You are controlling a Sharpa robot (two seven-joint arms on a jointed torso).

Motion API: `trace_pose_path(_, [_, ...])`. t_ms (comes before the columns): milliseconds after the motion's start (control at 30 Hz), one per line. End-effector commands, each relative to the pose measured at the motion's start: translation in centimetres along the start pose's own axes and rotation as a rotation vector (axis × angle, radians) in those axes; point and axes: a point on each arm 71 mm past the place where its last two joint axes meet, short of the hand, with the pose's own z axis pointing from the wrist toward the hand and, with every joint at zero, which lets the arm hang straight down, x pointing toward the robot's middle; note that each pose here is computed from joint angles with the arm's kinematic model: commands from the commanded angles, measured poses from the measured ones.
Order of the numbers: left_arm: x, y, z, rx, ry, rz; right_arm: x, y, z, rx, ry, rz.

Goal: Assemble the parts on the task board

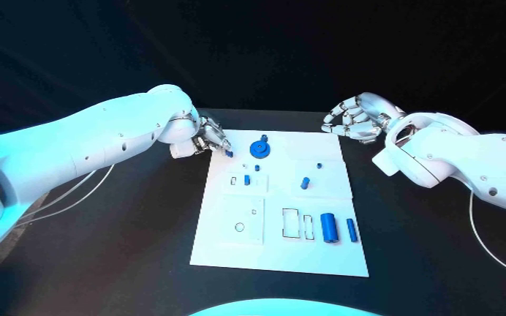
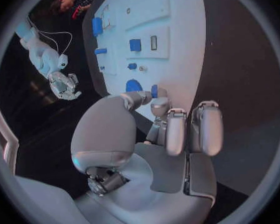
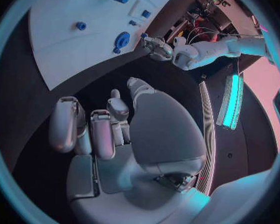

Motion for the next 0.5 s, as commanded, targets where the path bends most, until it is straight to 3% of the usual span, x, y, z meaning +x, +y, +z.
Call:
trace_pose_path(33, [0.46, -0.4, -0.74, 0.054, -0.014, -0.052, 0.0, 0.0, 0.0, -0.01, 0.01, -0.011])
trace_pose_path(300, [1.48, -0.08, -2.43, 0.091, -0.055, -0.005, -0.1, -0.1, 0.0, -0.01, 0.001, -0.011])
trace_pose_path(500, [2.51, 0.13, -3.1, 0.108, -0.075, 0.025, -0.2, -0.2, 0.0, -0.012, -0.007, -0.01])
